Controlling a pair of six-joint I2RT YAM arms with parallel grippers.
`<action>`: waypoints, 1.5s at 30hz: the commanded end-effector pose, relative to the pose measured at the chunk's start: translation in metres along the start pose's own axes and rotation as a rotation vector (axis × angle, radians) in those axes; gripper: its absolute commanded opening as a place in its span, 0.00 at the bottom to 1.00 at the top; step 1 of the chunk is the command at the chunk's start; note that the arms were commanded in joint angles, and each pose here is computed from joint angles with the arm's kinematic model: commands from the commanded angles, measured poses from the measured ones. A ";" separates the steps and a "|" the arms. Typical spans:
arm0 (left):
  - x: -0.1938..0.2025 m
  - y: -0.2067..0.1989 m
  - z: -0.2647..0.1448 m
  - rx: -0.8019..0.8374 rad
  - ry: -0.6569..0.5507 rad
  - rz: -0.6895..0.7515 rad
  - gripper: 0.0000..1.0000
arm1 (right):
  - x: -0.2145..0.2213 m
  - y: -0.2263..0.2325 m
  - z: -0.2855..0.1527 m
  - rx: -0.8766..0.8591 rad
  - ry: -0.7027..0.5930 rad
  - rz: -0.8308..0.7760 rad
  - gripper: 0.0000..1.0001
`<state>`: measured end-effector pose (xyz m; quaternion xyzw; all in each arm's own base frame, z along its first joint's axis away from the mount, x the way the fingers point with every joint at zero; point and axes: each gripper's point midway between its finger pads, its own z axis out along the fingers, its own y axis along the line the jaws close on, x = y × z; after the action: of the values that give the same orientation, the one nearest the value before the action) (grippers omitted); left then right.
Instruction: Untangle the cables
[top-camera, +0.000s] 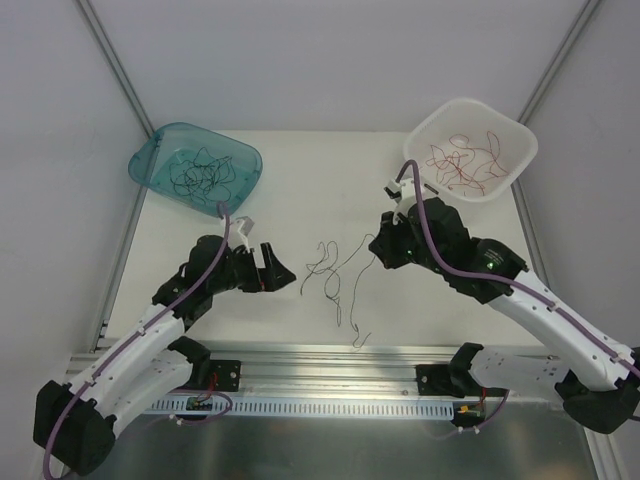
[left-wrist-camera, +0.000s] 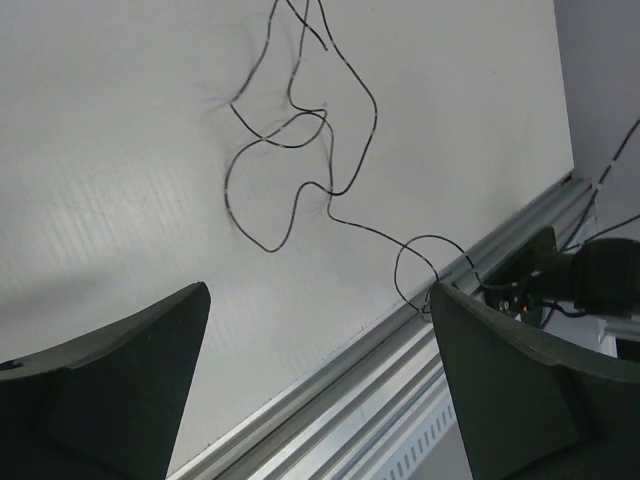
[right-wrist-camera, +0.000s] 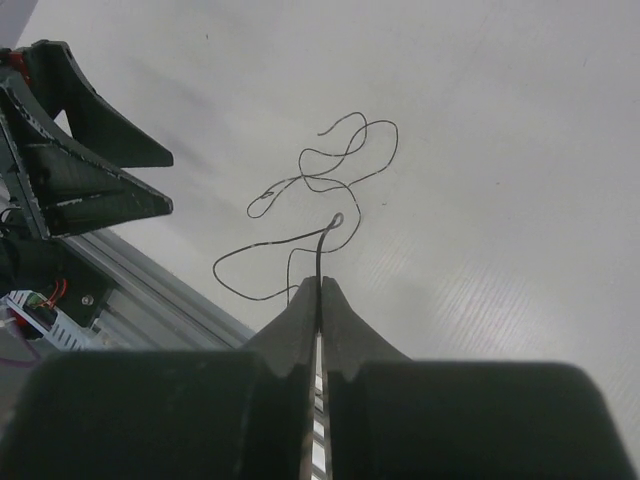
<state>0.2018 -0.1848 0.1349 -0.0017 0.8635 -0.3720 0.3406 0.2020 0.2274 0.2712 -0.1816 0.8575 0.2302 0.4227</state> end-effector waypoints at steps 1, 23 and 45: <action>-0.008 -0.047 0.000 0.151 -0.005 0.140 0.93 | -0.029 0.009 -0.019 -0.043 -0.106 0.007 0.01; 0.014 -0.116 0.018 0.328 -0.019 0.273 0.92 | -0.028 0.009 -0.023 -0.058 -0.131 0.041 0.01; -0.002 -0.062 0.098 -0.067 -0.054 0.205 0.00 | 0.024 -0.020 0.040 0.100 -0.017 0.069 0.37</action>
<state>0.2256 -0.2886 0.1142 0.0750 0.8666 -0.3294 0.3674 0.2148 0.2384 0.2168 -0.1515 0.8750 0.2184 0.4046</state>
